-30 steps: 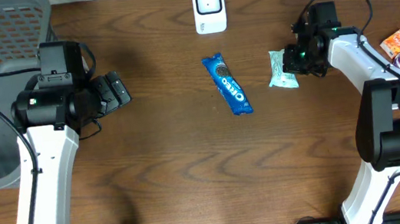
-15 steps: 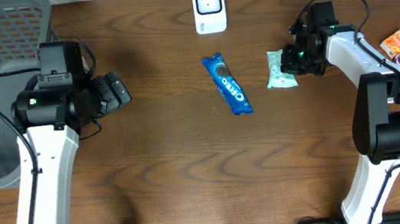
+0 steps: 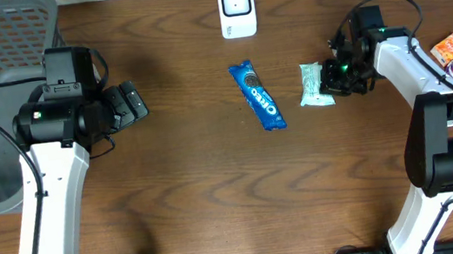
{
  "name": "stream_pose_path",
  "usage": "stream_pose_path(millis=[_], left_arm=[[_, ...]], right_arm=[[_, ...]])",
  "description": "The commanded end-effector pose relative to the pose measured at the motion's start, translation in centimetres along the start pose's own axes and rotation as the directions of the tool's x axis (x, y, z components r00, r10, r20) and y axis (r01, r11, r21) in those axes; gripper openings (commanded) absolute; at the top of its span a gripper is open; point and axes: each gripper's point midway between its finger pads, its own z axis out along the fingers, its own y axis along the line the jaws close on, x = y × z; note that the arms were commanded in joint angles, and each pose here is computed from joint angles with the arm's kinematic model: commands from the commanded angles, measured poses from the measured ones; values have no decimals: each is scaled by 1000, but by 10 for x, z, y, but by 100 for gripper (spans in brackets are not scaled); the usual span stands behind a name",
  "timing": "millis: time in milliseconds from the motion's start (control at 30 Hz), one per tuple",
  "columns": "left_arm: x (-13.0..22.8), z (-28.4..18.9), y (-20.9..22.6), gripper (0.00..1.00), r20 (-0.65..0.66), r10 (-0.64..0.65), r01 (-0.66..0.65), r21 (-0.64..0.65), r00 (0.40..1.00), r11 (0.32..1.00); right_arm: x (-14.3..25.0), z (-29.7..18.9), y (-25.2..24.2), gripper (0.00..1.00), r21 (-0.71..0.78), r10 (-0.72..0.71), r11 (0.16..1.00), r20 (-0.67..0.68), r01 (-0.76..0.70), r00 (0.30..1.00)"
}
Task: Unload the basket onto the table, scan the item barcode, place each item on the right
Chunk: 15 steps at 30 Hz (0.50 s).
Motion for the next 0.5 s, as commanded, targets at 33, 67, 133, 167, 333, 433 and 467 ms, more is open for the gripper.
stream_pose_path(millis=[33,67,133,167,333,433,467], left_arm=[[-2,0,2,98,6,-4,4,-12,1000,1000],[-2,0,2,98,6,-4,4,-12,1000,1000],[-2,0,2,98,6,-4,4,-12,1000,1000],[-2,0,2,98,6,-4,4,-12,1000,1000],[-2,0,2,98,6,-4,4,-12,1000,1000],[-2,0,2,98,6,-4,4,-12,1000,1000],[-2,0,2,98,6,-4,4,-12,1000,1000]], right_arm=[[14,7,7,1,9,-38,999,-26,38,999],[15,9,6,2,22,-43,999,-28,44,999],[19,14,3,2,52,-55,997,-30,56,998],[21,17,2,2,67,-62,996,-31,64,998],[25,26,4,1,95,-92,991,-28,95,995],[26,28,8,1,93,-104,990,-30,106,994],[27,28,10,1,93,-102,990,-30,105,994]])
